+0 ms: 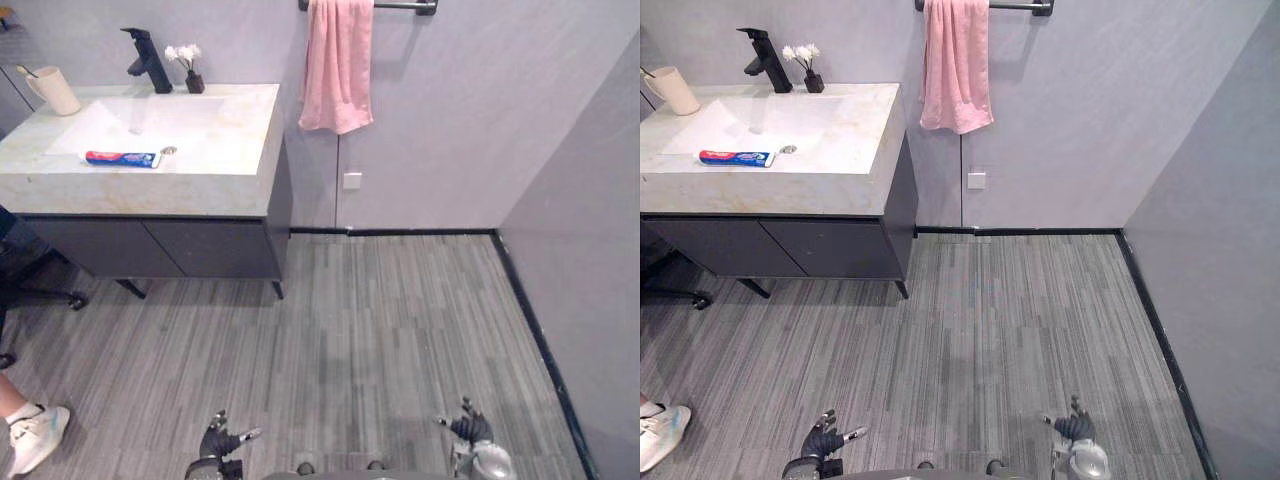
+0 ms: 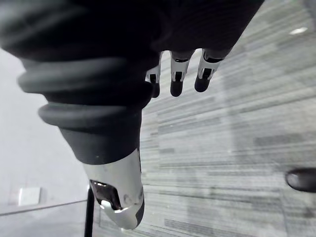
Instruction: Organize washtable
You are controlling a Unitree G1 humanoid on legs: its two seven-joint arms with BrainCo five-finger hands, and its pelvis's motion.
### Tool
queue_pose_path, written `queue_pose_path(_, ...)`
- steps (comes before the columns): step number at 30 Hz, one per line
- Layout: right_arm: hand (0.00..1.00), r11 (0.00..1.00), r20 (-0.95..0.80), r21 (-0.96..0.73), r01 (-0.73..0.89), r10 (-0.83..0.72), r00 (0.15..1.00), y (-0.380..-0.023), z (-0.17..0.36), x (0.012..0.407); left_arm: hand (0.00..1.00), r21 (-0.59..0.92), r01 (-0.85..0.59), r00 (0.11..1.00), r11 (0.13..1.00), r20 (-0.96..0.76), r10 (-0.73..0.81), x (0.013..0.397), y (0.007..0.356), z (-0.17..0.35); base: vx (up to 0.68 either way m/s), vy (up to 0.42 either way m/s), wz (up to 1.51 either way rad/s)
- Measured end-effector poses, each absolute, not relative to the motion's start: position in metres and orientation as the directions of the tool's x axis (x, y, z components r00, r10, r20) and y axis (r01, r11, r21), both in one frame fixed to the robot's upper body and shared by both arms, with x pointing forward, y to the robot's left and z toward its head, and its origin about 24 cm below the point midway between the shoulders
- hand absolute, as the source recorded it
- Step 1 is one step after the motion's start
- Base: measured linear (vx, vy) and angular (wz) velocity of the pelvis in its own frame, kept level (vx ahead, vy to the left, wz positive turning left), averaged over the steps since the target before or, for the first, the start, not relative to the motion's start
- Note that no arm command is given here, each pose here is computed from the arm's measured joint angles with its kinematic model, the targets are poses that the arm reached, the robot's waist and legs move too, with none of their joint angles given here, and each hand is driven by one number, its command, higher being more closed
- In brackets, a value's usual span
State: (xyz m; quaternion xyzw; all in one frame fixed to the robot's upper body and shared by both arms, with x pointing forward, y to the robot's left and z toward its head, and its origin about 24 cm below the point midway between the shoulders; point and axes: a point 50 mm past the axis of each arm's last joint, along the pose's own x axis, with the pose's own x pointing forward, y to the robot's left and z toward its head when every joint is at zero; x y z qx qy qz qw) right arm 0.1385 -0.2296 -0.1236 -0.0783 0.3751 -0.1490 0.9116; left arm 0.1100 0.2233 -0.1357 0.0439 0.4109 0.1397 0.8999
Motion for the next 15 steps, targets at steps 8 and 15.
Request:
queue_pose_path(8, 0.0, 0.945, -0.616, -0.308, 0.107, -0.284, 0.735, -0.223, -0.115, 0.151, 0.0, 0.187, -0.181, 0.728, 0.966, -0.635, 0.259, 0.133, 0.218, -0.119, 0.05, 0.005, 0.0)
queue_pose_path(15, 0.0, 0.944, -0.563, -0.308, 0.12, -0.282, 0.777, -0.222, -0.105, 0.168, 0.0, 0.18, -0.157, 0.755, 0.971, -0.612, 0.236, 0.135, 0.212, -0.114, -0.03, -0.018, -0.17)
